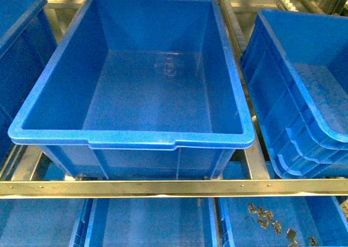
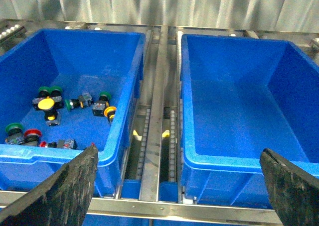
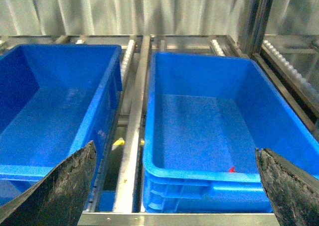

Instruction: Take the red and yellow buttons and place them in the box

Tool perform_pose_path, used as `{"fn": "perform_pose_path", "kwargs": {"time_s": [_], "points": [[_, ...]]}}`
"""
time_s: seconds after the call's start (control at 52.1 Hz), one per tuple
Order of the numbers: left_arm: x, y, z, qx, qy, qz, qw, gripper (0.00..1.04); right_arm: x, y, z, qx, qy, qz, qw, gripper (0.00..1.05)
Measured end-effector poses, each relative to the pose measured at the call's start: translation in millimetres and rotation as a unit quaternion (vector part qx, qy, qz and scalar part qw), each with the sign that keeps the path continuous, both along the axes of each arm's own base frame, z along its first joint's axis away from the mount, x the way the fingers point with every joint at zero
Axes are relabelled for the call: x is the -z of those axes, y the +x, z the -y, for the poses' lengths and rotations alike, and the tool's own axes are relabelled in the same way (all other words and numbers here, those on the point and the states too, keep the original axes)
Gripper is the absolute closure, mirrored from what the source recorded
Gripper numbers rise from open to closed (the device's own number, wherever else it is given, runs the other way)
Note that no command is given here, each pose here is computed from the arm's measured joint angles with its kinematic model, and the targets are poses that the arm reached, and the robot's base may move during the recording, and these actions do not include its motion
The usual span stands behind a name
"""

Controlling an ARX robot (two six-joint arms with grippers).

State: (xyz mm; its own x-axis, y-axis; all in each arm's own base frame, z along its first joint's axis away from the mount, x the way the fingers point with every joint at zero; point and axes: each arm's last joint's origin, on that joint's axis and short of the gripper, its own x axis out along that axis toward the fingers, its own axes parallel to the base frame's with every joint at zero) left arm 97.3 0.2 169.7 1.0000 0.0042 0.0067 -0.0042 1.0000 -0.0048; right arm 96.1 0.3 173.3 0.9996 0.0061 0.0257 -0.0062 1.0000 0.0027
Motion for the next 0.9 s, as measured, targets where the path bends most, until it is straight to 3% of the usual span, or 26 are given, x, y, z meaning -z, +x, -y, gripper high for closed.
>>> {"fn": "perform_pose_path", "kwargs": {"time_s": [0.902], "points": [[0.0,0.0,0.1,0.002,0.0,0.0,1.0,0.08,0.0,-0.1,0.2,0.004,0.0,0.0,1.0,0.07]]}}
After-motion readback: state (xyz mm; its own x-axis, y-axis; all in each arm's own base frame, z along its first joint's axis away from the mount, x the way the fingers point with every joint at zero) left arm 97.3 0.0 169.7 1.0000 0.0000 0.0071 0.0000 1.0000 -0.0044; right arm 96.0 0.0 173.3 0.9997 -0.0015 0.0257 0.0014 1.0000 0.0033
